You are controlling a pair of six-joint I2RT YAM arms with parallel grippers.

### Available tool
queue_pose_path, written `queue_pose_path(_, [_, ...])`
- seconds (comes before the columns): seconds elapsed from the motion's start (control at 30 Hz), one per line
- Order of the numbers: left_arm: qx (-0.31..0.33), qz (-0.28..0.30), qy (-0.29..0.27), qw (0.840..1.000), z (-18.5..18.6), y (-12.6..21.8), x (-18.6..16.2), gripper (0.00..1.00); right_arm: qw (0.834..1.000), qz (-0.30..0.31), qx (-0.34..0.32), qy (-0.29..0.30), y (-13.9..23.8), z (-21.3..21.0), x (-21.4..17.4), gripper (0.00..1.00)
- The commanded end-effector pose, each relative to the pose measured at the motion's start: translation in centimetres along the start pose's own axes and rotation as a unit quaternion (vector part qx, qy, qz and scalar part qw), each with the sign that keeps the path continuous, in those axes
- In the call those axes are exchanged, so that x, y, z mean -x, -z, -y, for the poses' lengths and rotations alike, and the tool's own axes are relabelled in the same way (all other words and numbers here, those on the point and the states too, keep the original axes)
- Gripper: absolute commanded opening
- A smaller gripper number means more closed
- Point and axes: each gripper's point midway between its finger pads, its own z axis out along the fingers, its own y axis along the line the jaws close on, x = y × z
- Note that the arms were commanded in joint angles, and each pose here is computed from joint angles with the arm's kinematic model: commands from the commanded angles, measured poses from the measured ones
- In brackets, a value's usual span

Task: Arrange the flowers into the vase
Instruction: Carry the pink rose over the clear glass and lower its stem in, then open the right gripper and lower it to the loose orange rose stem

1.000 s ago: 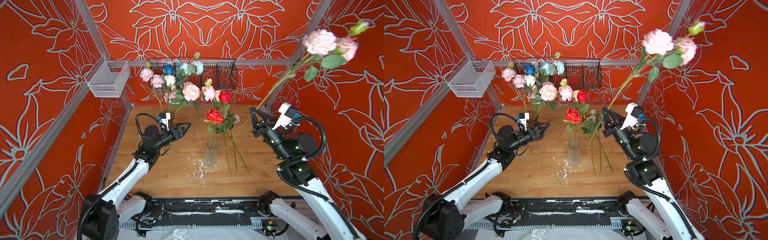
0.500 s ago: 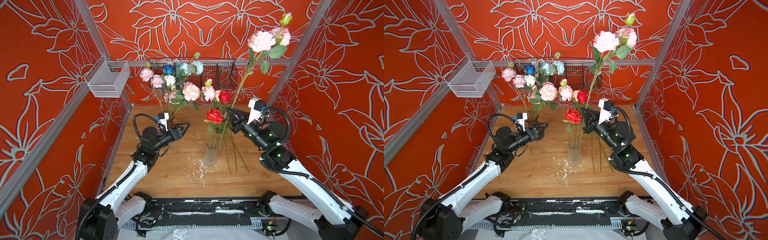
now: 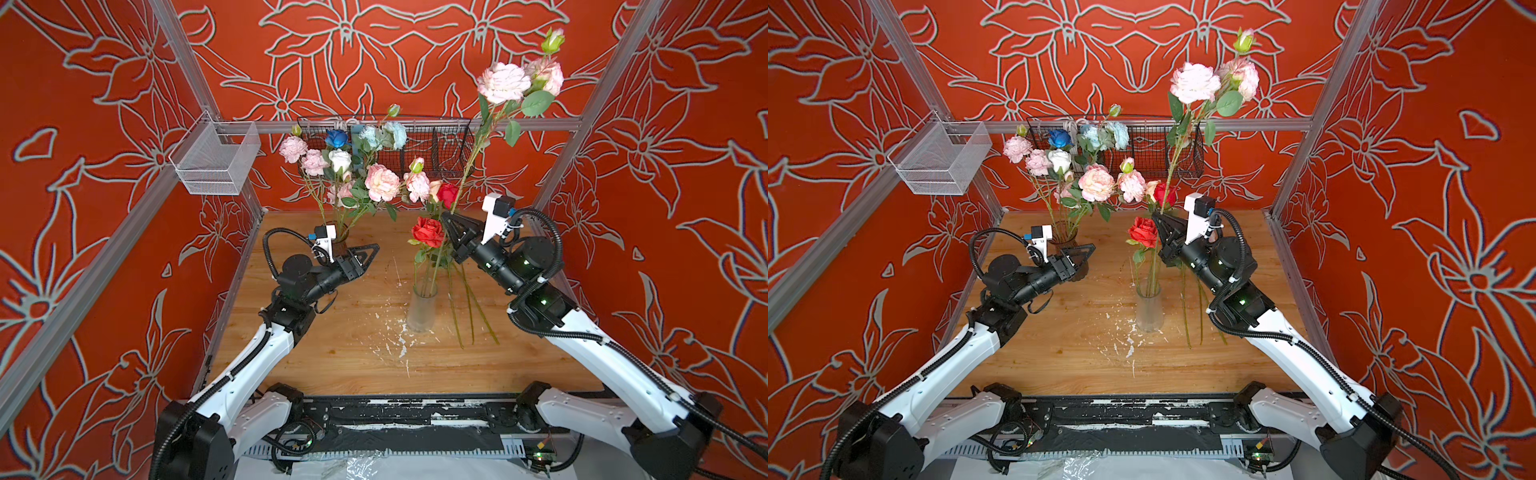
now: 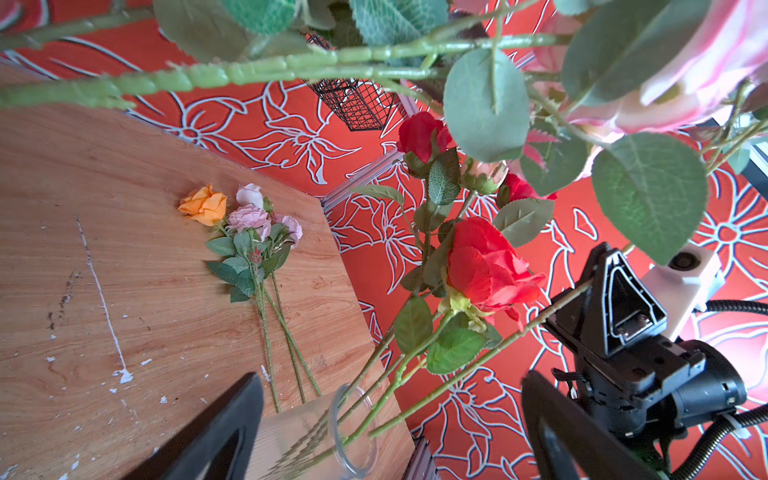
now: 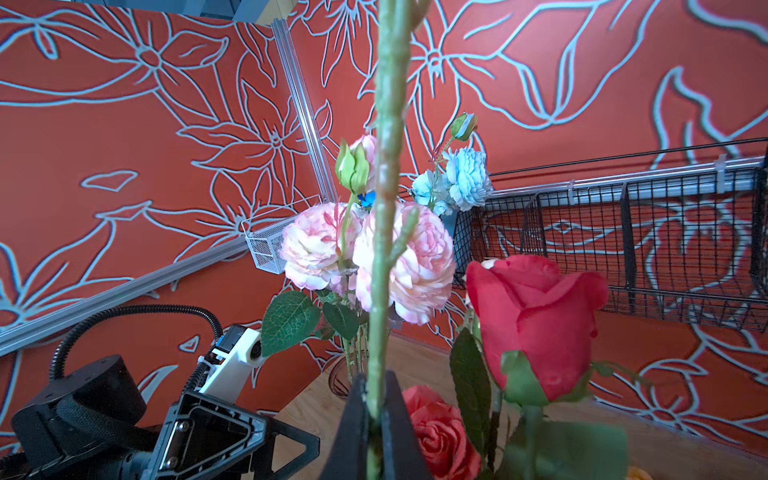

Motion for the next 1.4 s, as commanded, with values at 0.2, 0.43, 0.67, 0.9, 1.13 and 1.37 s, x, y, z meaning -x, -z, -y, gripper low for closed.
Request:
queue_pose_path(0.2, [-0.01, 0.008, -0.006, 1.0, 0.2, 0.0, 0.4, 0.96, 1.0, 0.007, 0.004, 0.026, -0.8, -0.2, -1.5, 0.0])
queue_pose_path(0.43, [-0.008, 0.005, -0.003, 1.0, -0.1, -0.1, 0.3, 0.97, 0.999, -0.016, -0.005, 0.03, -0.4, 0.1, -4.0, 0.0])
queue_pose_path(0.67, [-0.006, 0.008, -0.007, 1.0, -0.1, 0.0, 0.4, 0.97, 0.998, -0.044, -0.009, 0.043, -0.3, -0.5, -6.9, 0.0])
queue_pose_path(0.9, [-0.007, 0.007, -0.005, 1.0, -0.1, 0.0, 0.3, 0.97, 0.996, -0.064, -0.031, 0.045, 0.7, 0.1, -9.0, 0.0])
queue_pose_path(1.13, [-0.007, 0.003, -0.001, 1.0, -0.3, -0.2, 0.3, 0.97, 0.99, -0.124, -0.047, 0.043, 2.7, 0.3, -11.6, 0.33])
queue_pose_path(1.37, [-0.007, 0.007, -0.006, 1.0, -0.1, 0.0, 0.4, 0.97, 0.986, -0.139, -0.062, 0.067, 4.7, -0.1, -11.2, 0.44])
